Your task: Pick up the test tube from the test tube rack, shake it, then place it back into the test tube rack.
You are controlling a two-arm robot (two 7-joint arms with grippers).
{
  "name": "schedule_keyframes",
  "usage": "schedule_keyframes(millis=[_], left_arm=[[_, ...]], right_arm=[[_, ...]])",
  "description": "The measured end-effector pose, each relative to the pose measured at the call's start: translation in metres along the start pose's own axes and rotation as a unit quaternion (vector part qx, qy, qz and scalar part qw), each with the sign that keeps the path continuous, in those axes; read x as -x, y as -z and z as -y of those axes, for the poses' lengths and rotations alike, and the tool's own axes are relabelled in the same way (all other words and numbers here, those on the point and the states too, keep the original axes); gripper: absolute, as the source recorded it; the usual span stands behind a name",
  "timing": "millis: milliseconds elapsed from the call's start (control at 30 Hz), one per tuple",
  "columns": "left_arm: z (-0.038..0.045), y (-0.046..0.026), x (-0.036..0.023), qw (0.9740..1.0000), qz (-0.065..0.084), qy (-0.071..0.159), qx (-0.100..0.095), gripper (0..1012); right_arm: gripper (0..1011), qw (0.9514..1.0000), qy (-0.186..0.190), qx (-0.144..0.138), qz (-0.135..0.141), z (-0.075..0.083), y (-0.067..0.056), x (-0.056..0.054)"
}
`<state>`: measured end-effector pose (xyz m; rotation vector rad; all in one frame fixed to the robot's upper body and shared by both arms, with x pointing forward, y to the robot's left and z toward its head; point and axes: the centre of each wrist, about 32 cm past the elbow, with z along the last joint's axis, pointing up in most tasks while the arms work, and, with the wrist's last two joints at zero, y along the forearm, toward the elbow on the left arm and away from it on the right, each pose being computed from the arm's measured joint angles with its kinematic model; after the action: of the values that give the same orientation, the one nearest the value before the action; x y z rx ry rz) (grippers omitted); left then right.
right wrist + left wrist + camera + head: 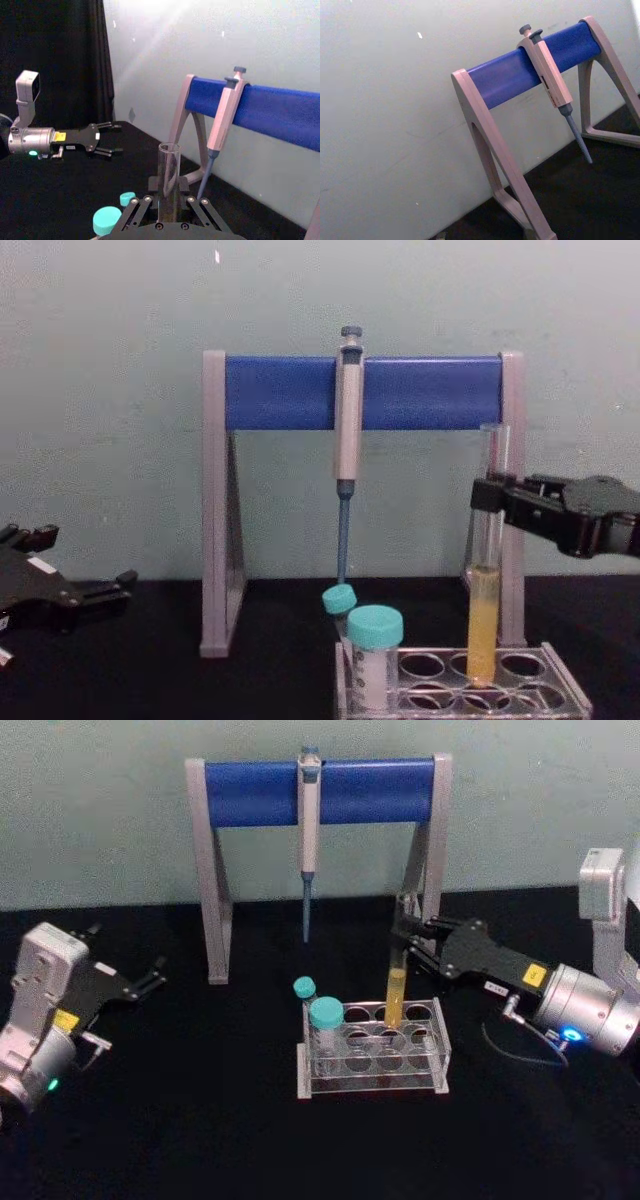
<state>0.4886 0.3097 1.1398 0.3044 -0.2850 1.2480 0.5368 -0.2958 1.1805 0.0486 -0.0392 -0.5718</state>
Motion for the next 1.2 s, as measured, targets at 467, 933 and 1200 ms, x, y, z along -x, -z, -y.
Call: schedule_keyframes(millis=[467, 933, 1200], left_arm=[[0.0000, 0.0000, 0.0000, 1.0000, 0.000, 0.000, 0.000, 1001], [0.0000, 0.0000, 0.0000, 1.0000, 0.000, 0.000, 0.000, 1001], [0.0000, 0.0000, 0.0000, 1.0000, 0.000, 0.000, 0.000, 1001]], right_arm=[[229, 0.9997, -0.002, 0.021, -0.010, -0.004, 0.010, -0.002], [229, 0.9993, -0.005, 0.034, -0.017, -0.007, 0.016, -0.003], [228, 0.9991, -0.005, 0.039, -0.017, -0.007, 0.017, -0.003]])
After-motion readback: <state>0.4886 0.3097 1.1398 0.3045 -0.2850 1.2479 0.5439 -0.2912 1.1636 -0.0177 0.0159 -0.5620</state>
